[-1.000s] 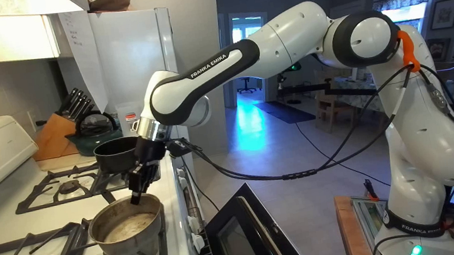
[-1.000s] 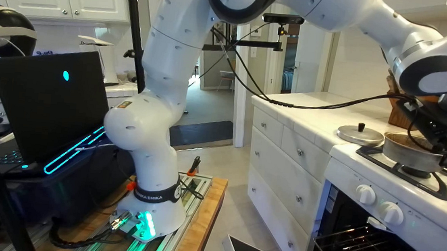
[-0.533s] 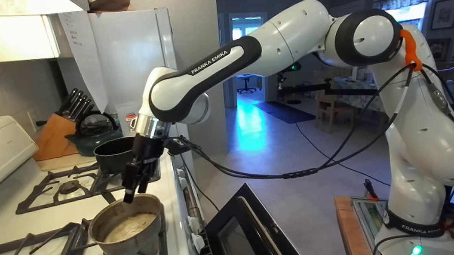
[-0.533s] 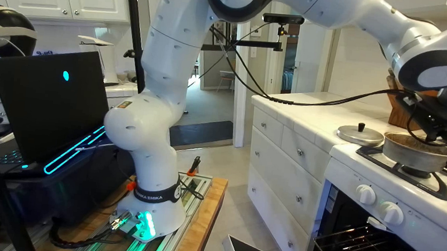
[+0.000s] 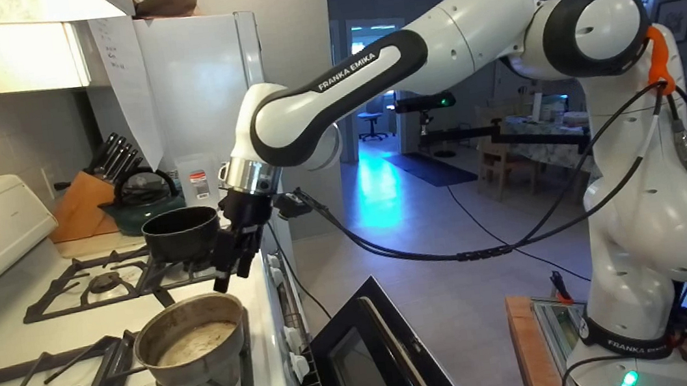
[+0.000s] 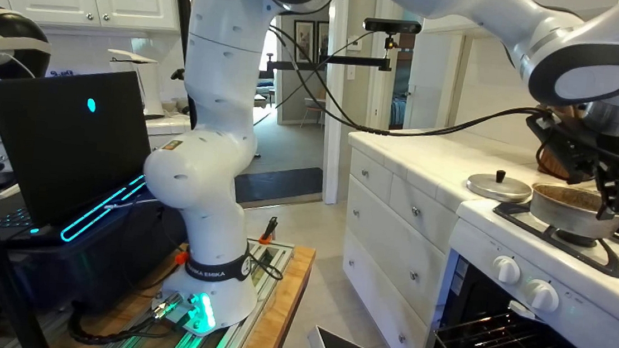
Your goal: Remove the silver pan from the oven and put it on the bottom left stove plate
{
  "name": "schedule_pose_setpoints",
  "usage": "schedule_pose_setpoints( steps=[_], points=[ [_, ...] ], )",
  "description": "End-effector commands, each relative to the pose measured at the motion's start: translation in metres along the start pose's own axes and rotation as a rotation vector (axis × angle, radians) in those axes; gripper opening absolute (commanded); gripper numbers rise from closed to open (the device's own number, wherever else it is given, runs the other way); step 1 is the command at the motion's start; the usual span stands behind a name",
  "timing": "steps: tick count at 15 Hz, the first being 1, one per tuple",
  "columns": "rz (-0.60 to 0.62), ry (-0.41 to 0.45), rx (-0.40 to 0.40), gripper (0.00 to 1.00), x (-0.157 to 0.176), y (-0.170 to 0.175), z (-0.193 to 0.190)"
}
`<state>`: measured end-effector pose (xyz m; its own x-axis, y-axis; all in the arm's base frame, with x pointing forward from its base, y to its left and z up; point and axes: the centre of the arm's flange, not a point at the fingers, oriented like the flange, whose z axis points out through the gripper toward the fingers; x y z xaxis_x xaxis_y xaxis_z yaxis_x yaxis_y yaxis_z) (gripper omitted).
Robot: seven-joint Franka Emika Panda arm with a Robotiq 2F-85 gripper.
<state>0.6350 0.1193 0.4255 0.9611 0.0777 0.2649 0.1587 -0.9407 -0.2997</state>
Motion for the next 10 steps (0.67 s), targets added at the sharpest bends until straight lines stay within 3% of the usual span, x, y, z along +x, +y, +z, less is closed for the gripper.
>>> schedule_pose_setpoints(
  steps=[1, 10],
  points=[
    [0.062, -0.007, -0.086, 1.00, -0.048, 0.000, -0.025],
    [-0.088, -0.032, -0.227, 1.00, -0.102, -0.001, -0.047]
  ],
)
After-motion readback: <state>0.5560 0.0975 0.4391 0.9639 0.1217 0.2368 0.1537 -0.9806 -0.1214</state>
